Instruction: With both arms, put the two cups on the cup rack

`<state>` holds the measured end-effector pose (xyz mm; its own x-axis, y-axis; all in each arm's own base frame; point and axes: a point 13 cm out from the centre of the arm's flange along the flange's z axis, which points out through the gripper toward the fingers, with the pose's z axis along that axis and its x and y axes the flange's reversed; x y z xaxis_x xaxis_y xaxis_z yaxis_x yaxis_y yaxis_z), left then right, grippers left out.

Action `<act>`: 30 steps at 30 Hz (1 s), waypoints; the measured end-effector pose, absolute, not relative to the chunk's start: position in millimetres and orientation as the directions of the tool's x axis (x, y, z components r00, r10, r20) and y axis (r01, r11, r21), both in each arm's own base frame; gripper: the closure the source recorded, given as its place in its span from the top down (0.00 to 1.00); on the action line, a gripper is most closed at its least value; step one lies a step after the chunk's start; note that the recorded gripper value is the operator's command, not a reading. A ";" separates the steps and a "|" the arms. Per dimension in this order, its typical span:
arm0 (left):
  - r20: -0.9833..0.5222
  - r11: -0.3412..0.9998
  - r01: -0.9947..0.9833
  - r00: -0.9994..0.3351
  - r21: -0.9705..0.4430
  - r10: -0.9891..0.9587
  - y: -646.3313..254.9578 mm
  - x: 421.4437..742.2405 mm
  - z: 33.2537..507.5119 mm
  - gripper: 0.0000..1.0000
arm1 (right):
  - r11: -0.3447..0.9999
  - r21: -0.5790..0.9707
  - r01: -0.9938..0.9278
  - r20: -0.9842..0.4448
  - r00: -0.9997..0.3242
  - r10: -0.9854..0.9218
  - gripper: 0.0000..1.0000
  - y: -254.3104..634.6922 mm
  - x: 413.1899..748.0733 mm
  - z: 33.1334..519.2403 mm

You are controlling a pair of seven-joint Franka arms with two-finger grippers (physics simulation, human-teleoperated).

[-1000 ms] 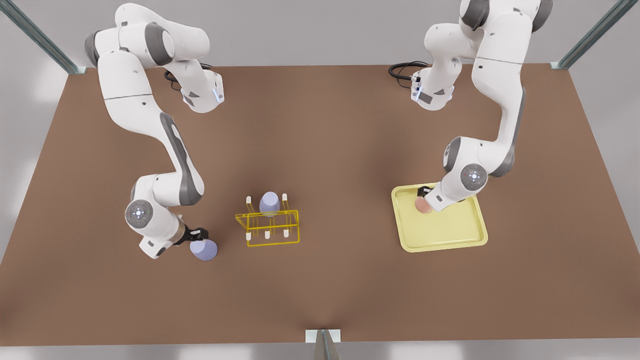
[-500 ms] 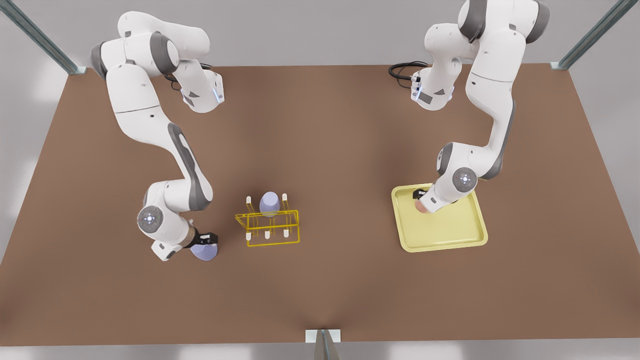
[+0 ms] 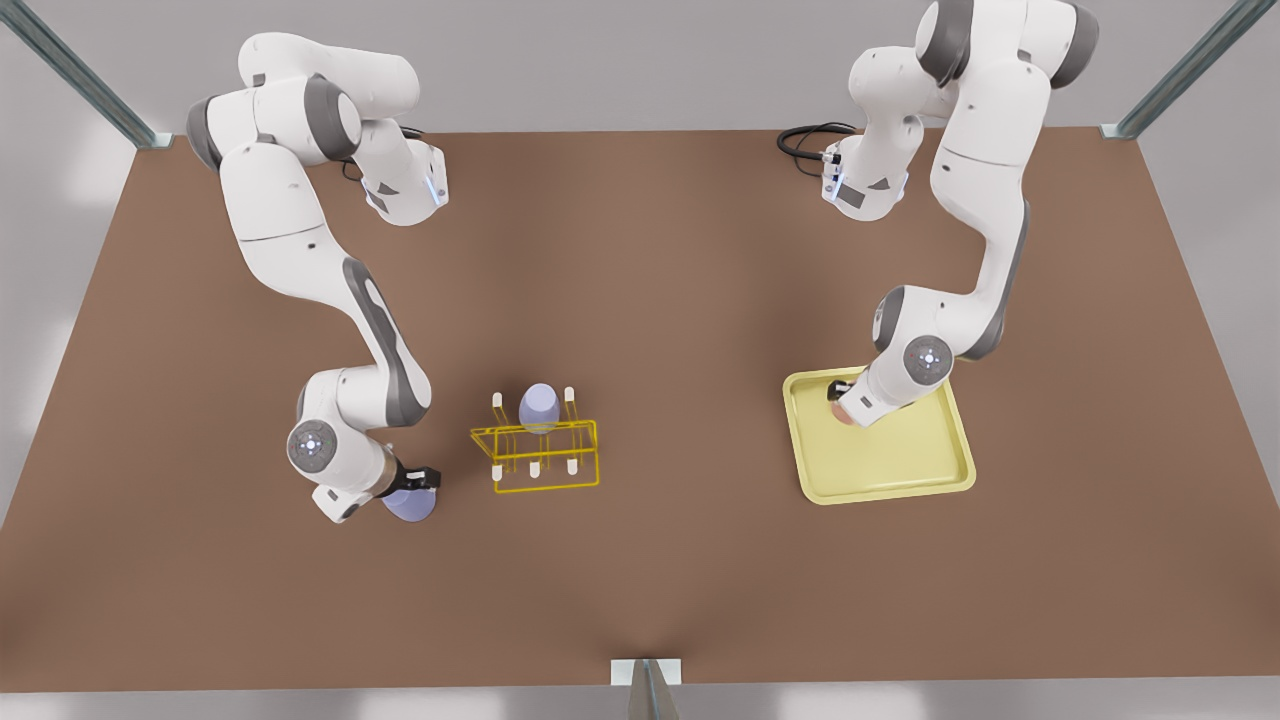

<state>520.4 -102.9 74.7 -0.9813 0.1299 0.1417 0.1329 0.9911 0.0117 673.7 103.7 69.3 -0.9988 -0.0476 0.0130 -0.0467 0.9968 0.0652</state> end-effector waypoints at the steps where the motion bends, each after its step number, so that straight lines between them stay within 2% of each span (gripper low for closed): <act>1: 0.145 0.991 0.135 -0.981 0.012 0.132 -104.4 519.3 77.3 0.81 | 0.997 0.065 -0.046 0.013 -0.999 -0.047 1.00 103.6 673.7 69.1; 3: 0.149 0.991 0.137 -0.980 0.013 0.133 -106.6 518.0 82.6 0.81 | 0.997 0.064 -0.046 0.013 -0.999 -0.046 0.98 103.5 673.8 68.9; 6: 0.152 0.990 0.141 -0.979 0.015 0.137 -112.6 519.3 93.5 0.81 | 0.997 0.063 -0.043 0.012 -0.999 -0.044 0.86 102.5 674.1 69.0; 7: 0.149 0.989 0.145 -0.979 0.015 0.141 -118.0 522.8 97.6 0.81 | 0.997 0.063 -0.043 0.012 -0.999 -0.043 0.86 102.1 674.2 69.0; 9: 0.126 0.988 0.155 -0.980 0.012 0.153 -138.4 547.6 118.9 0.81 | 0.997 0.063 -0.042 0.012 -0.999 -0.042 0.86 101.5 674.4 69.0; 12: 0.061 0.987 0.158 -0.986 0.000 0.158 -170.4 604.4 185.3 0.81 | 0.997 0.064 -0.041 0.012 -0.999 -0.042 0.86 101.0 674.8 67.8; 15: 0.039 0.981 0.188 -0.981 -0.037 0.190 -229.6 628.0 235.3 0.81 | 0.997 0.064 -0.042 0.009 -0.999 -0.042 0.86 101.4 675.6 67.8; 20: 0.039 0.978 0.171 -0.983 -0.118 0.177 -329.3 647.1 253.2 0.81 | 0.997 0.066 -0.040 0.006 -0.999 -0.041 0.86 100.6 676.4 69.6; 23: 0.014 0.976 0.103 -0.994 -0.193 0.108 -371.5 670.9 263.7 0.81 | 0.997 0.067 -0.040 0.003 -0.999 -0.040 0.86 99.5 677.3 71.3; 30: 0.007 0.936 -0.023 -1.000 -0.352 -0.022 -471.9 672.1 263.0 0.81 | 0.997 0.066 -0.041 -0.004 -0.999 -0.041 0.86 98.9 680.5 74.3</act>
